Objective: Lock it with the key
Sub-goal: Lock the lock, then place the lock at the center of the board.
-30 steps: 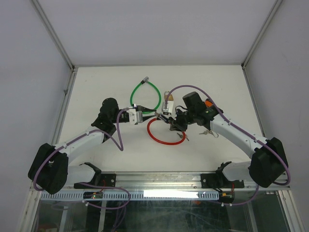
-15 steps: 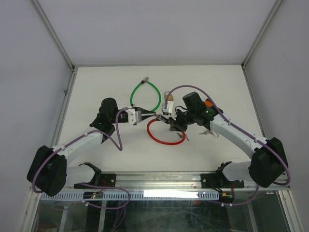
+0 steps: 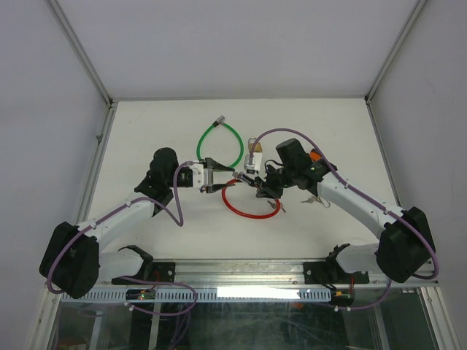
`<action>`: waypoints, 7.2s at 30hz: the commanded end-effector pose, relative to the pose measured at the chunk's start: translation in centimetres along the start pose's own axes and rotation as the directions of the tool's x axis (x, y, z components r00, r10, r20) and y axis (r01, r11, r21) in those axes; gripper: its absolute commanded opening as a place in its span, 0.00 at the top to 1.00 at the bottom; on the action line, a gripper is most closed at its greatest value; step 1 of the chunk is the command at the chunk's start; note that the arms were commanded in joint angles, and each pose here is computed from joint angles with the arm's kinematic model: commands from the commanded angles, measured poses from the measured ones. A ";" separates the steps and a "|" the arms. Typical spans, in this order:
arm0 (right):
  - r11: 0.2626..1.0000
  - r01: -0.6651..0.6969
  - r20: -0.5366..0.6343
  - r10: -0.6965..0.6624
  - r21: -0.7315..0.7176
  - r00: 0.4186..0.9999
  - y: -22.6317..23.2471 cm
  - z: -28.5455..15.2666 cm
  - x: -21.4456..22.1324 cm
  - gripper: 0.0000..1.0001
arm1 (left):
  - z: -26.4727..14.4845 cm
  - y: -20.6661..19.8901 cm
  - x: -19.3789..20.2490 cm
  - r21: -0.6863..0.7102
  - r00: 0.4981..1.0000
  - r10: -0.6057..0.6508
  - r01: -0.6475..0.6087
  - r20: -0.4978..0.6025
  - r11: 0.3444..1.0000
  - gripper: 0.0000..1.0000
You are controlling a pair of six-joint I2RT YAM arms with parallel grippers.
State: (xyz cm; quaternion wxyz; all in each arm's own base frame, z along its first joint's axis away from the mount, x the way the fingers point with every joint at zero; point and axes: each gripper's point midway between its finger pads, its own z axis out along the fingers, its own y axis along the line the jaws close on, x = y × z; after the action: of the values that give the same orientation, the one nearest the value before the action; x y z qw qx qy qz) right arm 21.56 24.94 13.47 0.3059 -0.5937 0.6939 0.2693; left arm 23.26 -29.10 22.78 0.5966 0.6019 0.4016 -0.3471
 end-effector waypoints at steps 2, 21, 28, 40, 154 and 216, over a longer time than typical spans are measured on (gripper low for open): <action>1.000 0.011 0.002 -0.011 -0.010 1.000 -0.1 0.2 -0.3 1.00 | 0.2 1.0 -2.0 0.008 0.997 0.069 -0.069 0.044 0.998 0.56; 1.000 0.011 0.000 -0.011 -0.011 1.000 -0.1 0.2 -0.2 1.00 | -0.6 -0.2 -2.7 -0.021 0.997 0.007 -0.005 0.081 1.000 0.69; 1.000 0.010 -0.001 -0.010 -0.011 1.000 -0.2 0.2 -0.2 1.00 | -0.3 0.2 -3.0 -0.027 0.994 -0.034 0.037 0.101 0.999 0.67; 1.000 0.010 -0.002 -0.010 -0.011 1.000 -0.2 0.3 -0.2 1.00 | -0.4 -0.4 -3.2 -0.027 0.981 -0.152 0.156 0.122 0.987 0.81; 1.000 0.013 -0.005 -0.014 -0.018 1.000 0.0 0.4 0.0 1.00 | -5.1 3.1 -4.8 0.073 -0.054 -0.797 0.997 0.602 -0.013 1.00; 0.989 -0.138 0.146 0.144 -0.054 0.979 -0.7 -0.3 -2.2 1.00 | -18.9 5.7 15.4 -0.581 0.320 -0.551 0.708 0.771 -0.401 1.00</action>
State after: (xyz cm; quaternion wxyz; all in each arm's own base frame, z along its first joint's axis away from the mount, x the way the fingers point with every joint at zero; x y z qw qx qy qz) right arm 22.25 25.31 14.18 0.3125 -0.5572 0.7012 0.3165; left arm 32.93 -10.77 11.50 0.4918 -0.2364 0.7691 -0.3327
